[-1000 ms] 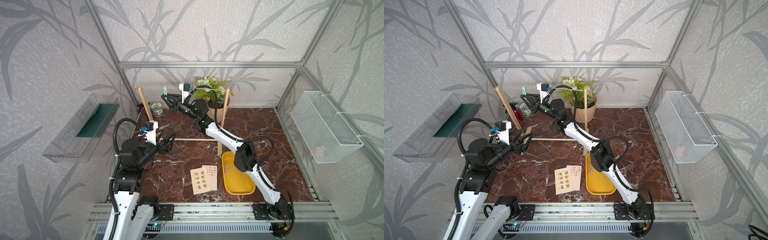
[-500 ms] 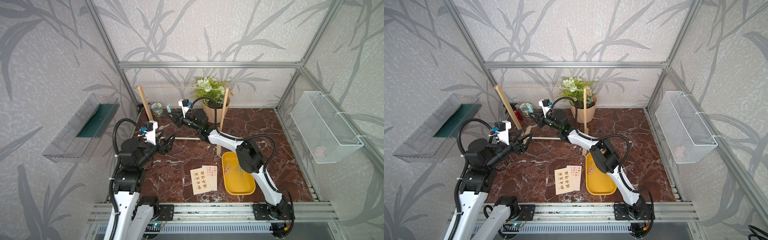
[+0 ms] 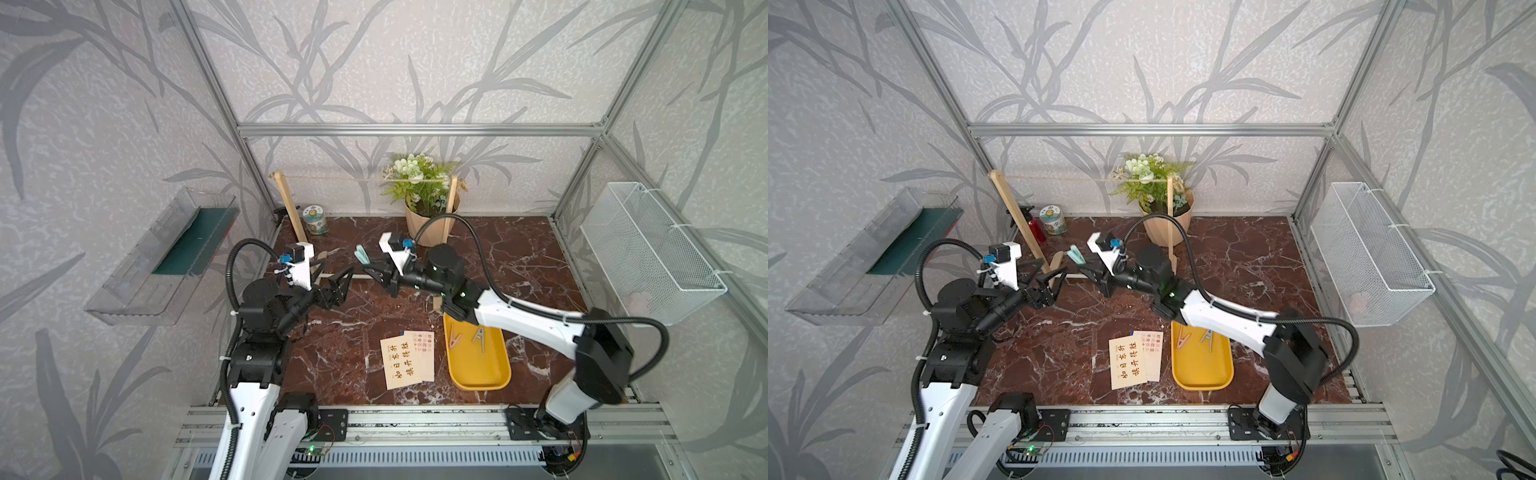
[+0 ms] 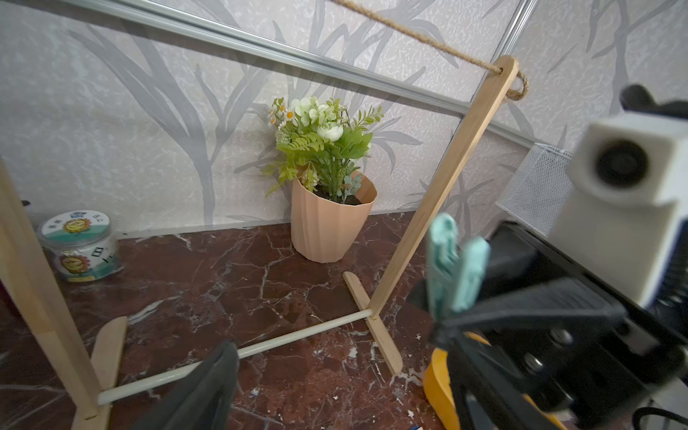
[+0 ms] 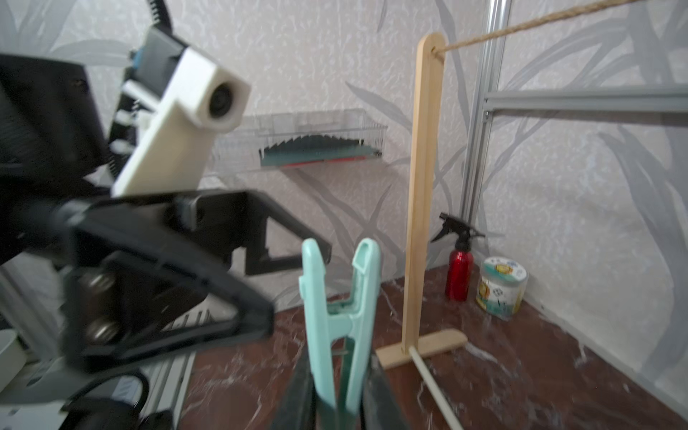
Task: Remove the postcards from the strings
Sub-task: Place the clamp in the storage box.
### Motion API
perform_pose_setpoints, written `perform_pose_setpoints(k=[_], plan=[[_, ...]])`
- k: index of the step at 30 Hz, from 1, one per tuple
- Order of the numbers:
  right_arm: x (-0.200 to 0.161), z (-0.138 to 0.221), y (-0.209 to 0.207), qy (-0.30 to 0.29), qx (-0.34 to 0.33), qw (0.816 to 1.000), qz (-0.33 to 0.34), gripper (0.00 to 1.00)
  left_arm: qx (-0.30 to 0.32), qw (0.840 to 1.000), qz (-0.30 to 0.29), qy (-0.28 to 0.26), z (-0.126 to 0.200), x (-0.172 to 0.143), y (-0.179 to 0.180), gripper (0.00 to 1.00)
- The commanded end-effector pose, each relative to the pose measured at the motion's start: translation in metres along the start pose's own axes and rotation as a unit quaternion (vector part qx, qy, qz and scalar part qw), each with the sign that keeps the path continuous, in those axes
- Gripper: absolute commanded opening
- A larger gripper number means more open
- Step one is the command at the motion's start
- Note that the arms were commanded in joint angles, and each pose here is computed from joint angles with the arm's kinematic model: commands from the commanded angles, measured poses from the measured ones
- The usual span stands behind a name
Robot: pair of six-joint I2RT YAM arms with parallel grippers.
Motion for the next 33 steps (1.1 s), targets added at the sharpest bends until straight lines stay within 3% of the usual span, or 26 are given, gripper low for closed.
perform_pose_setpoints(k=[1,3,6,8,10,14,19,22,24,26,29,33], plan=[[-0.048,0.058,-0.021,0.141,-0.156,0.977,-0.022,0.00,-0.007,1.000,0.024,0.015,-0.017,-0.013,-0.002,0.92],[-0.074,0.099,-0.028,0.208,-0.237,0.946,-0.071,0.00,0.021,0.999,0.036,0.028,-0.030,-0.033,-0.002,0.92],[-0.106,0.158,-0.033,0.292,-0.336,0.883,-0.147,0.00,0.134,0.990,0.035,0.035,-0.035,-0.062,0.014,0.93],[-0.125,0.186,-0.033,0.335,-0.372,0.847,-0.176,0.00,0.280,0.959,0.031,0.017,-0.018,-0.071,0.043,0.95],[-0.144,0.198,-0.034,0.379,-0.391,0.818,-0.189,0.00,0.374,0.927,0.012,-0.006,-0.006,-0.078,0.063,0.96],[-0.172,0.199,-0.038,0.437,-0.382,0.784,-0.223,0.00,0.463,0.886,-0.032,-0.011,-0.008,-0.089,0.086,0.97],[-0.197,0.200,-0.030,0.482,-0.359,0.758,-0.254,0.00,0.500,0.864,-0.059,-0.007,-0.026,-0.109,0.105,0.99],[-0.209,0.202,-0.029,0.477,-0.361,0.759,-0.256,0.01,0.518,0.852,-0.072,-0.029,-0.029,-0.115,0.118,0.99],[-0.209,0.201,-0.031,0.471,-0.362,0.765,-0.249,0.35,0.534,0.842,-0.070,-0.039,-0.029,-0.113,0.129,0.99],[-0.206,0.200,-0.033,0.464,-0.365,0.770,-0.242,0.48,0.547,0.833,-0.069,-0.039,-0.028,-0.112,0.143,0.99],[-0.199,0.202,-0.036,0.443,-0.377,0.780,-0.230,0.88,0.561,0.826,-0.043,-0.032,-0.025,-0.123,0.164,0.99],[-0.166,0.213,-0.054,0.372,-0.441,0.798,-0.176,0.97,0.526,0.847,-0.067,-0.046,-0.034,-0.137,0.178,0.99]])
Point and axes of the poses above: each gripper's point midway between its finger pads, its own z axis back along the fingers, its own y axis along the line the jaws close on, x = y × z, the point moved 7 cm from there along z, back along the fingers, and after that the axes turned 3 degrees about z, right-handed, at the moved point
